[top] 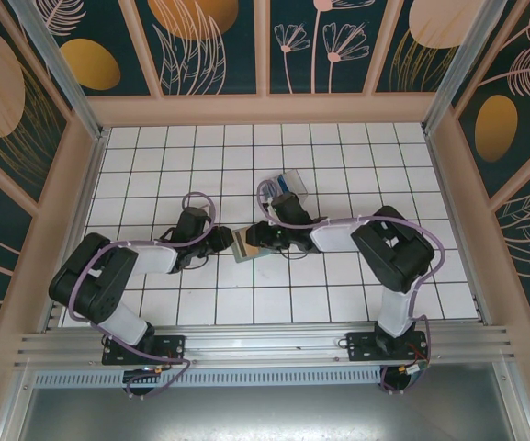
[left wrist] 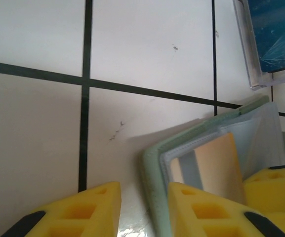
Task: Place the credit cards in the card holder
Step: Insert the credit card into the card slot, then flip over the card slot in the card holder, then pick up the credit card from the storage box.
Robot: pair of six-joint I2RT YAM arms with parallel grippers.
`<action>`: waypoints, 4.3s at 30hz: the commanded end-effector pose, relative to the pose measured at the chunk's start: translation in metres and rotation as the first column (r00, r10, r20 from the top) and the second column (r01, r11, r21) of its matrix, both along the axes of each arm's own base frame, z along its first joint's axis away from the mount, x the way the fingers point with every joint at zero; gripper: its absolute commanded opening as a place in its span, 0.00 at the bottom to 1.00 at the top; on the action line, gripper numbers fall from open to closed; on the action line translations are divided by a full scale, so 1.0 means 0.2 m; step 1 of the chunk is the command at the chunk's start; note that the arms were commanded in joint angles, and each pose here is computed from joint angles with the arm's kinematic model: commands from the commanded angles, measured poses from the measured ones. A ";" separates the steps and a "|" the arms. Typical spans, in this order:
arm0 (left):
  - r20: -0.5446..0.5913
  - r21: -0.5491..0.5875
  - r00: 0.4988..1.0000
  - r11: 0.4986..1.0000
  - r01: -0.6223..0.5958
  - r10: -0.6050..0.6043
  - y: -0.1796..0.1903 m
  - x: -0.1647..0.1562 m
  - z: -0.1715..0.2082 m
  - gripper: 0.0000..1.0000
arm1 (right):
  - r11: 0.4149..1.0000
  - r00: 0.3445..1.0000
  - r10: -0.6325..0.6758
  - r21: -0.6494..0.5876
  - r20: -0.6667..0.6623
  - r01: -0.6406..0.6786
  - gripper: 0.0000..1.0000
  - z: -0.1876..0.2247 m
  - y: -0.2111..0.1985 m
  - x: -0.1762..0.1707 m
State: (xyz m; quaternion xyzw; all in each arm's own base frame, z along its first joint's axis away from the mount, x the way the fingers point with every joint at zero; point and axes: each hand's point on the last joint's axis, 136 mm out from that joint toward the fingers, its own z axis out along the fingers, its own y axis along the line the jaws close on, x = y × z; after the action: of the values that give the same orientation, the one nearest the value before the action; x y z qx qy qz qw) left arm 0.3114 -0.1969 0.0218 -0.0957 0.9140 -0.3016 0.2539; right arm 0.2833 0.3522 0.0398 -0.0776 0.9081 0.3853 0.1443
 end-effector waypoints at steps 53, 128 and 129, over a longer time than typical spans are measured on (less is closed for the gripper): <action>-0.081 0.071 0.996 0.997 0.040 -0.034 0.04 -0.06 -0.15 0.33 | 0.989 0.987 0.078 0.134 -0.142 -0.059 0.13 0.09 -0.25 -0.07; 0.110 0.094 0.994 0.996 0.007 -0.017 0.04 0.10 0.13 0.66 | 0.938 0.957 -0.002 -0.332 0.289 0.102 0.72 0.33 -0.52 0.68; 0.107 0.094 0.994 0.996 0.007 -0.017 0.04 0.10 0.13 0.66 | 0.948 0.962 0.021 -0.311 0.272 0.067 0.71 0.32 -0.48 0.67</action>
State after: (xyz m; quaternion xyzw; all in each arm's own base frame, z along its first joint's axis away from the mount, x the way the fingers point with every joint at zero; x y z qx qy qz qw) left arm 0.3322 -0.1935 0.0451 -0.0621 0.9126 -0.2757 0.2956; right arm 0.4265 0.2341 0.1070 -0.1019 0.9355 0.1722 0.2912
